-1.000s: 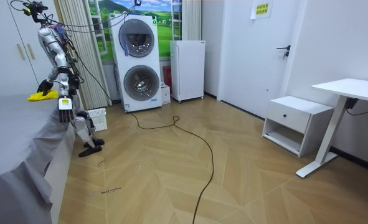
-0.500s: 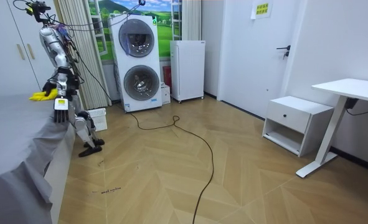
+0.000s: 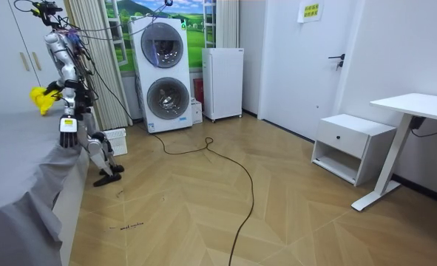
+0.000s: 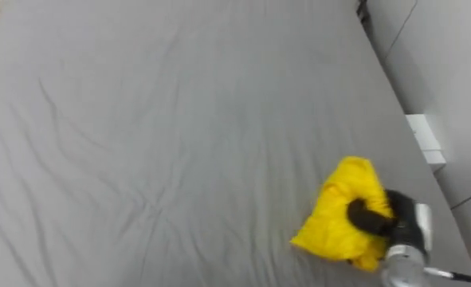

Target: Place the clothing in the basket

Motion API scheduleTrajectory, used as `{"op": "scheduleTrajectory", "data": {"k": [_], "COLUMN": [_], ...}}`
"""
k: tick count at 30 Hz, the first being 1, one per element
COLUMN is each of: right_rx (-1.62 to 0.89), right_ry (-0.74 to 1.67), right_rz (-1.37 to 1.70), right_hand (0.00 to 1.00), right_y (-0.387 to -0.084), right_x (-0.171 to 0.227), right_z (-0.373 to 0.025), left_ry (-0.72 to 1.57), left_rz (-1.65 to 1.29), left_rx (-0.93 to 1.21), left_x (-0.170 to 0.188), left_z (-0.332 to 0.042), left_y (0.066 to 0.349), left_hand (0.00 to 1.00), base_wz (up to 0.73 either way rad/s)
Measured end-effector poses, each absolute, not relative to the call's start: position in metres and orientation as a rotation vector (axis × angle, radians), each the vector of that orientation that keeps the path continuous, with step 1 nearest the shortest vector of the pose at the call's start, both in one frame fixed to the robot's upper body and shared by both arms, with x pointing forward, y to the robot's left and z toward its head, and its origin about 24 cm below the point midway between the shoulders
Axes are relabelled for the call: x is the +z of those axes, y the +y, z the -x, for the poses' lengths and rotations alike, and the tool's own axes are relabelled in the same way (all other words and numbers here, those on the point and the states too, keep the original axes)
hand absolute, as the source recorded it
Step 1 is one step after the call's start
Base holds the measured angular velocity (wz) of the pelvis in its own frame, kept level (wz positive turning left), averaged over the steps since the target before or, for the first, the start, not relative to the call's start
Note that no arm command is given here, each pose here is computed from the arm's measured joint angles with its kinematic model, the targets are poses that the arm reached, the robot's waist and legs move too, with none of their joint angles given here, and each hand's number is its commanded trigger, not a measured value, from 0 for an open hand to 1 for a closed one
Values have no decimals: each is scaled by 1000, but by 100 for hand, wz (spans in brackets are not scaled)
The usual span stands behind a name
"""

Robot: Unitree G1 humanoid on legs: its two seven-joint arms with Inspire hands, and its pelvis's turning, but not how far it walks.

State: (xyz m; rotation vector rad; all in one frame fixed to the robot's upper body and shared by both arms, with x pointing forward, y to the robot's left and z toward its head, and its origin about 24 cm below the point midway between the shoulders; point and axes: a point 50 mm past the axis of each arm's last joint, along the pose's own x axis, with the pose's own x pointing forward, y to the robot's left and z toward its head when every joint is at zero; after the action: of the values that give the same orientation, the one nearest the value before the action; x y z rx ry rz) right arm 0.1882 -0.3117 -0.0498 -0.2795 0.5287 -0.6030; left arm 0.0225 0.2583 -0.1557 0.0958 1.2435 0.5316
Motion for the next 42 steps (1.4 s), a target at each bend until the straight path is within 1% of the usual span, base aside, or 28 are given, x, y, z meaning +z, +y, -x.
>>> {"op": "scheduleTrajectory", "data": {"k": [3, 12, 15, 19, 22, 27, 29, 33, 42], "right_rx": [-688, -754, -780, -797, -850, -944, -956, -1004, -1086], "right_ry": [527, 573, 645, 715, 760, 812, 810, 803, 778], "right_rz": [247, 229, 223, 211, 197, 185, 179, 139, 73], "right_hand": [100, 100, 100, 100, 100, 100, 100, 100, 100], "right_y": [-325, -336, -340, -341, -348, -355, -355, -357, -355], "right_x": [-47, -51, -62, -72, -77, -81, -80, -78, -73], "right_z": [-180, -164, -150, -142, -134, -141, -146, -154, -176], "left_ry": [1281, 1356, 1361, 1367, 1366, 1378, 1375, 1346, 1291], "left_rz": [-88, -175, -184, -176, -163, -187, -205, -200, -210], "left_rx": [530, 495, 493, 481, 464, 412, 396, 382, 348], "left_x": [-157, -155, -155, -156, -157, -160, -160, -160, -158], "left_z": [-12, -2, -6, -16, -22, -39, -43, -64, -90], "left_y": [258, 266, 268, 267, 266, 260, 258, 254, 246], "left_hand": [0, 0, 0, 0, 0, 0, 0, 0, 0], "base_wz": [-33, -17, -11, -22, -12, -24, -30, -9, -9]}}
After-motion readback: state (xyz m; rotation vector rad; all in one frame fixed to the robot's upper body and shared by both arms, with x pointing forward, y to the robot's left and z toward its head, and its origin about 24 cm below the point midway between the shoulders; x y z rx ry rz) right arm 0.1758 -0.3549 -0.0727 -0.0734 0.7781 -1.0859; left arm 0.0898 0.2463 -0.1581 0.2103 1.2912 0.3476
